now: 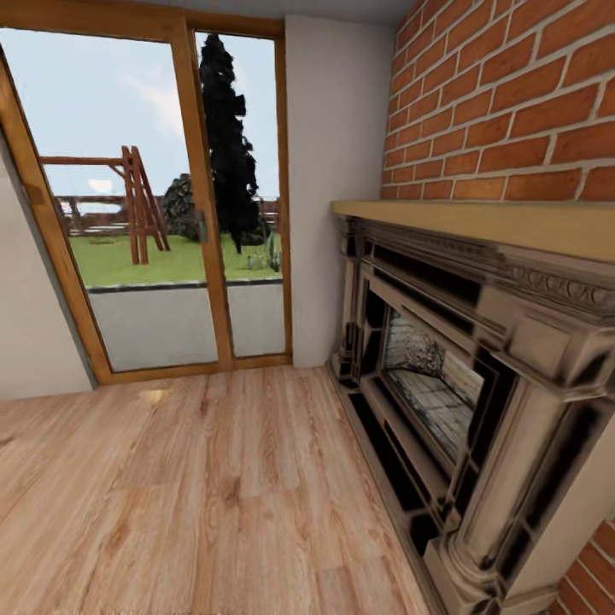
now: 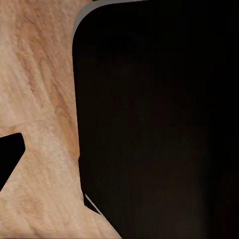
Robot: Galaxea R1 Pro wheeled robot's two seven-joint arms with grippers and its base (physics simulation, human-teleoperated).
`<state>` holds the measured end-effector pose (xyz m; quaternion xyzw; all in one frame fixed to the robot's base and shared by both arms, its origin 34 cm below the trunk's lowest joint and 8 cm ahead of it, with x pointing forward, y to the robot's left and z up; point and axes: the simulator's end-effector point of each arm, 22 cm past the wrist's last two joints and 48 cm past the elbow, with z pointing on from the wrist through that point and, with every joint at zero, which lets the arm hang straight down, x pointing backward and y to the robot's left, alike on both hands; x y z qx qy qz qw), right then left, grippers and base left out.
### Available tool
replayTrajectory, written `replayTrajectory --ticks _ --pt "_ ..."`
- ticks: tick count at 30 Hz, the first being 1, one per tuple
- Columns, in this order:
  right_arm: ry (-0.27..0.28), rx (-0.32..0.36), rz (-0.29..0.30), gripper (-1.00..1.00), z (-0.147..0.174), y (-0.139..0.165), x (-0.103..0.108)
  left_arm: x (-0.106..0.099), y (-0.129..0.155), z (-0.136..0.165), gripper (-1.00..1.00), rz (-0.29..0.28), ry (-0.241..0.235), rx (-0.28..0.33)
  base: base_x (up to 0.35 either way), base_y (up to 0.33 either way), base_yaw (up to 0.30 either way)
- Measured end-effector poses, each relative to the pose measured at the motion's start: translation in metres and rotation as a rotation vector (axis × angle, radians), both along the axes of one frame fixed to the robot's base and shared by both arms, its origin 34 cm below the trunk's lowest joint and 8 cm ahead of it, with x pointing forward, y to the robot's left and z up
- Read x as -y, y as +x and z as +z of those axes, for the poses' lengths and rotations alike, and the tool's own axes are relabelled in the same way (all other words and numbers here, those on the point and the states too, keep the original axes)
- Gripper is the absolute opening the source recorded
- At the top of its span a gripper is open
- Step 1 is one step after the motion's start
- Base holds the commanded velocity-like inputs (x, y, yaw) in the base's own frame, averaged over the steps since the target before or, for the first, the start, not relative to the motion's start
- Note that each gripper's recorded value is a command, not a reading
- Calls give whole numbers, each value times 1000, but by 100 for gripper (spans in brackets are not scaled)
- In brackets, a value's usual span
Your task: Turn on the radio receiver that's on the table in the living room.
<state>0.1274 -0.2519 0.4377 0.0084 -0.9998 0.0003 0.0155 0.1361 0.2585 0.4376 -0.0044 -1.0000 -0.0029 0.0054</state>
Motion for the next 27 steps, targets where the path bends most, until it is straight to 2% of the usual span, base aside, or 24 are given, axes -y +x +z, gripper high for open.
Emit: replayTrajectory --ticks 27 --pt "0 0 0 100 0 0 0 0 0 0 100 0 0 1 0 0 274"
